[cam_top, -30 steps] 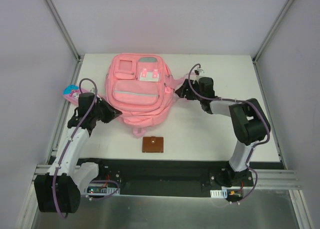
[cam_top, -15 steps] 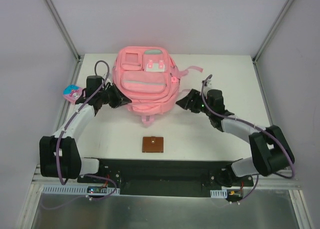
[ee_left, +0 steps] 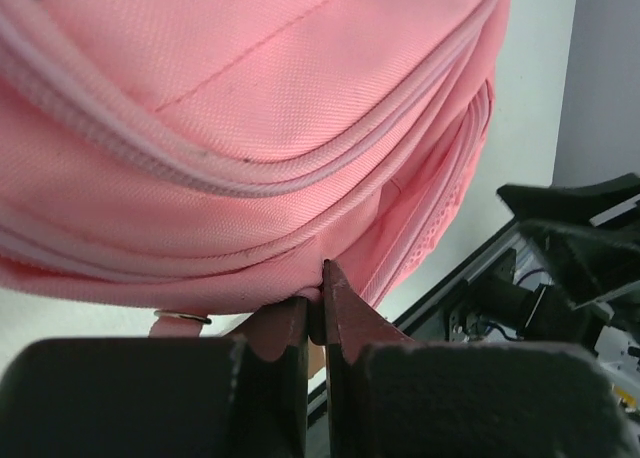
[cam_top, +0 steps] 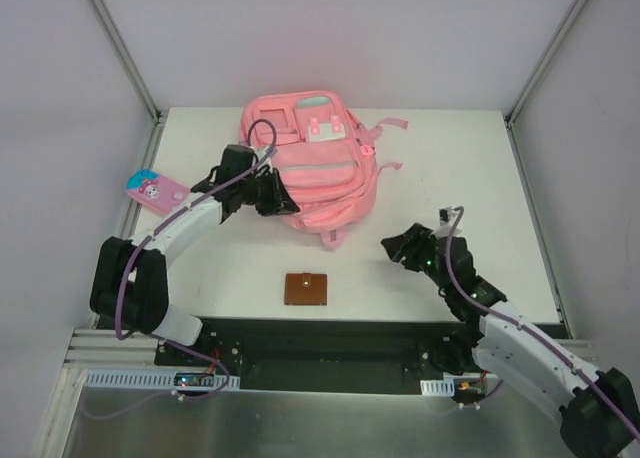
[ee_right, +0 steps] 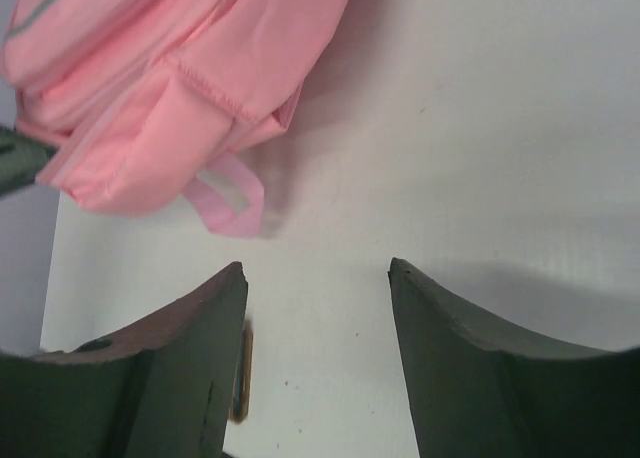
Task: Pack the student bag
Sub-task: Zip the student bag at the center of the board.
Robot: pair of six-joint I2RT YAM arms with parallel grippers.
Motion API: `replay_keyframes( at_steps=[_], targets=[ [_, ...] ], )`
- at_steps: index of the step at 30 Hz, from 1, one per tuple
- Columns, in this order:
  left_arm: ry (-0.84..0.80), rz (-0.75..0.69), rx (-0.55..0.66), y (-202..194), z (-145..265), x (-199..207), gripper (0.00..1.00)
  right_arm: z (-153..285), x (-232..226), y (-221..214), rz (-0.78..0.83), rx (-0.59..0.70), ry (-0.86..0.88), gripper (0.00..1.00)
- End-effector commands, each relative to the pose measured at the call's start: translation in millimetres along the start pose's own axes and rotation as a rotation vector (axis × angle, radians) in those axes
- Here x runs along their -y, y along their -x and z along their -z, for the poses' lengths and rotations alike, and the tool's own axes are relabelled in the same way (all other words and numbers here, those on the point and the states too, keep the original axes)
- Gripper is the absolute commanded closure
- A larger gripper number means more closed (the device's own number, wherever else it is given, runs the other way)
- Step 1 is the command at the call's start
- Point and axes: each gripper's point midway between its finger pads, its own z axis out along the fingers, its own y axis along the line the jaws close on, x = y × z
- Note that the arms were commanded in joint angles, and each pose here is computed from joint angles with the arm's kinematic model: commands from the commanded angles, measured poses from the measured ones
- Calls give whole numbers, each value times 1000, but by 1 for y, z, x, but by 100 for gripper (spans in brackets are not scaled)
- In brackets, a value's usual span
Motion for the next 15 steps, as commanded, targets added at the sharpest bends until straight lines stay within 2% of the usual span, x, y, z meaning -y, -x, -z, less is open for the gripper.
replay_keyframes(
  at_steps=[1, 5, 9, 12, 15],
  targets=[
    [-234, -218, -78, -16, -8, 78, 100, 14, 40, 51, -42, 177, -221, 37],
    [-252, -264, -137, -44, -19, 95, 100, 13, 47, 67, -40, 138, -275, 36],
    [-246, -264, -172, -66, -19, 91, 100, 8, 34, 93, -29, 139, -258, 36],
    [-226, -278, -152, -73, -11, 82, 100, 2, 31, 102, -13, 125, -255, 38],
    [-126, -272, -61, -64, -1, 62, 100, -4, 26, 113, -3, 116, -234, 39]
  ],
)
